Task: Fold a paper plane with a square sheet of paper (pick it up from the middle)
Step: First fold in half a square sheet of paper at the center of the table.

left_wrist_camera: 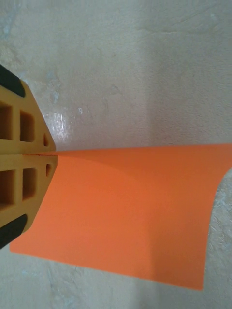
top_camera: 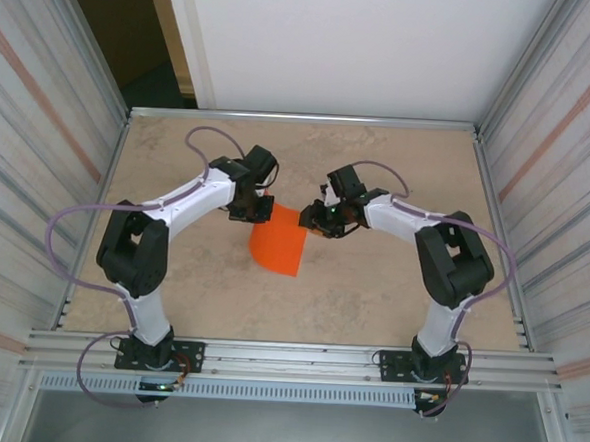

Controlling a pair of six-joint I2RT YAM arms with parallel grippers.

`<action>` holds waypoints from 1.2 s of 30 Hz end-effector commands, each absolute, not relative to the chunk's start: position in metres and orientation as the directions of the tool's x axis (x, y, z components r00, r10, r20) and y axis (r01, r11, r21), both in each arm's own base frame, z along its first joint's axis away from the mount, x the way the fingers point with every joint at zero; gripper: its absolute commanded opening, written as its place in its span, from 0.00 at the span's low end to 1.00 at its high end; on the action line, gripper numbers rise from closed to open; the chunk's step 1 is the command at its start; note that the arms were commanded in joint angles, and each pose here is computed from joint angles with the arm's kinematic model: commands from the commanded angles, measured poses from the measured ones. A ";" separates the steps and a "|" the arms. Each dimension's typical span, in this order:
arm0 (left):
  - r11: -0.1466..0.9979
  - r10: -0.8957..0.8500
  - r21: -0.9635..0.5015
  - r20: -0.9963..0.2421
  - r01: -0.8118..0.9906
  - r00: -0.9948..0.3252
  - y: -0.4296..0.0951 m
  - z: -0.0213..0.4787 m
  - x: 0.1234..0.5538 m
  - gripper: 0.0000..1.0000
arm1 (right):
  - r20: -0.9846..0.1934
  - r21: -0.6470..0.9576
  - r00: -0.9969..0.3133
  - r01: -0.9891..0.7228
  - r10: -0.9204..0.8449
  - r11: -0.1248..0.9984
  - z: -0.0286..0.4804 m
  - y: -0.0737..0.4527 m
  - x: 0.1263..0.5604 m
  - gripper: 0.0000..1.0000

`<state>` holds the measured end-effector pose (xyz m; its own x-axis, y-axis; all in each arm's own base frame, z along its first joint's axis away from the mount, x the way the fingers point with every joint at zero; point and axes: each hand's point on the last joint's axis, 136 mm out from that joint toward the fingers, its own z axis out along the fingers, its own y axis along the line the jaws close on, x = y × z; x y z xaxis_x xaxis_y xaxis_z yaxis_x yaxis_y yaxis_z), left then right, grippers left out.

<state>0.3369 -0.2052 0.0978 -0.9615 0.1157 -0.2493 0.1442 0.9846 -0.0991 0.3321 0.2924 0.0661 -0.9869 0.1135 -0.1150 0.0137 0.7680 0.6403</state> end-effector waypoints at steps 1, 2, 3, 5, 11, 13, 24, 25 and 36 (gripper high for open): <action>0.989 0.145 0.017 -0.238 0.146 -0.960 -0.191 0.098 0.335 0.00 | -0.080 0.711 -0.992 0.013 0.099 0.703 0.069 0.316 0.338 0.31; 0.989 0.145 0.022 -0.239 0.144 -0.960 -0.193 0.097 0.335 0.00 | -0.067 0.701 -0.993 0.025 0.101 0.712 0.063 0.316 0.337 0.30; 0.990 0.142 0.026 -0.236 0.140 -0.961 -0.193 0.096 0.335 0.00 | -0.056 0.694 -0.993 0.034 0.101 0.719 0.057 0.317 0.336 0.29; 0.992 0.129 0.025 -0.233 0.127 -0.964 -0.194 0.094 0.334 0.00 | -0.037 0.679 -0.993 0.055 0.109 0.732 0.045 0.314 0.336 0.28; 0.992 0.110 -0.029 -0.237 0.121 -0.965 -0.204 0.096 0.333 0.00 | 0.003 0.646 -0.995 0.081 0.104 0.759 0.023 0.311 0.334 0.28; 0.991 0.104 -0.058 -0.231 0.121 -0.967 -0.208 0.095 0.332 0.00 | 0.012 0.640 -0.995 0.086 0.103 0.763 0.018 0.311 0.333 0.28; 0.973 0.080 -0.193 -0.222 0.124 -0.972 -0.229 0.100 0.325 0.08 | 0.025 0.574 -0.995 0.091 0.094 0.814 0.004 0.300 0.332 0.28; 0.964 0.082 -0.229 -0.225 0.134 -0.971 -0.235 0.102 0.325 0.13 | 0.028 0.570 -0.995 0.091 0.092 0.817 0.003 0.299 0.331 0.28; 0.754 0.013 -0.644 -0.183 0.130 -0.983 -0.283 0.097 0.326 0.51 | 0.031 0.630 -0.991 0.122 0.133 0.767 0.011 0.298 0.336 0.29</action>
